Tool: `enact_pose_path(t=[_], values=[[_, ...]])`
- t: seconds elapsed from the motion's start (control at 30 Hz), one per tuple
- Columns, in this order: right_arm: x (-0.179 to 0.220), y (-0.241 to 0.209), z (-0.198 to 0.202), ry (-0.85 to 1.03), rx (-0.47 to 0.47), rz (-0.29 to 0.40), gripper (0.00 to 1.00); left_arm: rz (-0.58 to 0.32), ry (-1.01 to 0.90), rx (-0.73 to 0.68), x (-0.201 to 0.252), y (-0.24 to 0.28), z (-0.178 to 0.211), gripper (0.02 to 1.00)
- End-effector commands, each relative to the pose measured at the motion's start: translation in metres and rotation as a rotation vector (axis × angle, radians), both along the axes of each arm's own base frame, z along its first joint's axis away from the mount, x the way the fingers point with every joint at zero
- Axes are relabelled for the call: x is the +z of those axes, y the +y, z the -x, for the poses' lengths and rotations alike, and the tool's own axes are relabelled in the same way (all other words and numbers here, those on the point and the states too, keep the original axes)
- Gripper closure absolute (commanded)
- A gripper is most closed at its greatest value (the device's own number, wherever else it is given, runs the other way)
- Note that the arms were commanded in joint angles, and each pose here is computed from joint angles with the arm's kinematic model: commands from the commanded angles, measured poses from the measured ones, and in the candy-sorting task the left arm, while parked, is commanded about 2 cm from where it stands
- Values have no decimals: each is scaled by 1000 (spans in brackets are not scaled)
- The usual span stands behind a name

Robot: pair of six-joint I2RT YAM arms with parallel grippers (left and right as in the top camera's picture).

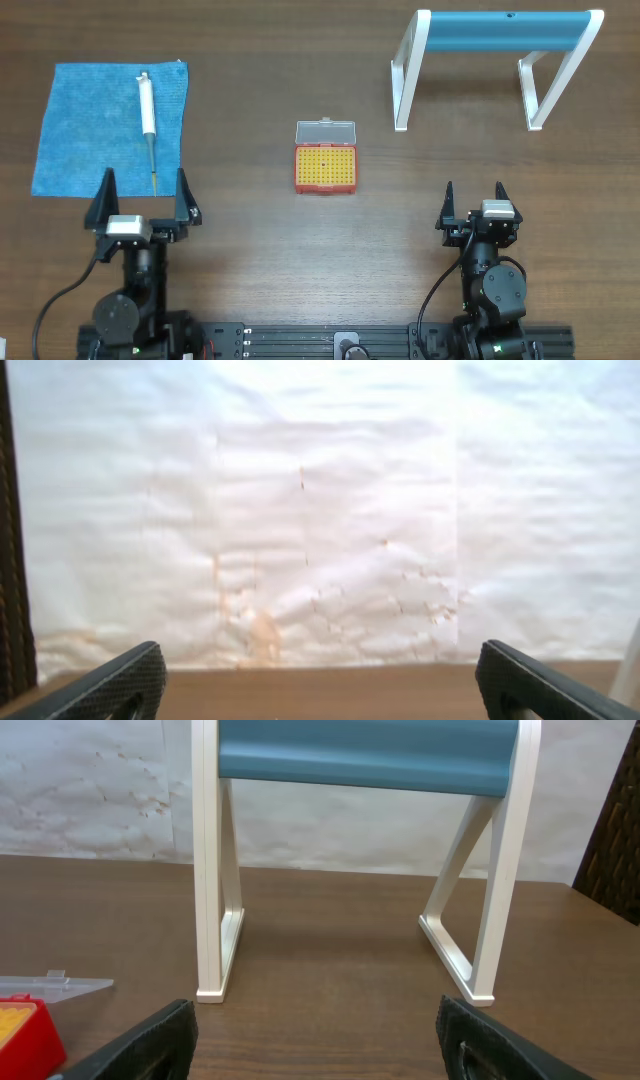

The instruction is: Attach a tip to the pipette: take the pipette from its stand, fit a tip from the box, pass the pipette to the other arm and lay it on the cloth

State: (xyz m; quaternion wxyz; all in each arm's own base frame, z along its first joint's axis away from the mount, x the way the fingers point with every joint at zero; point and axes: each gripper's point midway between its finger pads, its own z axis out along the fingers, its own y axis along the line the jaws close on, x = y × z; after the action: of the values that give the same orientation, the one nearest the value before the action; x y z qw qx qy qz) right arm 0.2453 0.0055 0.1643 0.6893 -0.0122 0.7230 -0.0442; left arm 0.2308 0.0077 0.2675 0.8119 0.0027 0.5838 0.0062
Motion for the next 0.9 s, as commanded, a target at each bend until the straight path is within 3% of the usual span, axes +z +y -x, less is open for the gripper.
enact_pose_path(t=[0.03, 0.23, 0.8, 0.9], values=[[-2, 0, 0, 4, 3, -7, 211, 33, 100, -66, -38, -13, -9, 20], [-2, 0, 0, 4, 3, -7, 211, 53, 391, -92, -109, -19, -15, 20], [-2, 0, 0, 2, 2, -8, 209, 52, 396, -95, -110, -20, -15, 20], [-2, -15, 0, 1, -57, -8, 209, 52, 396, -94, -110, -20, -15, 20]])
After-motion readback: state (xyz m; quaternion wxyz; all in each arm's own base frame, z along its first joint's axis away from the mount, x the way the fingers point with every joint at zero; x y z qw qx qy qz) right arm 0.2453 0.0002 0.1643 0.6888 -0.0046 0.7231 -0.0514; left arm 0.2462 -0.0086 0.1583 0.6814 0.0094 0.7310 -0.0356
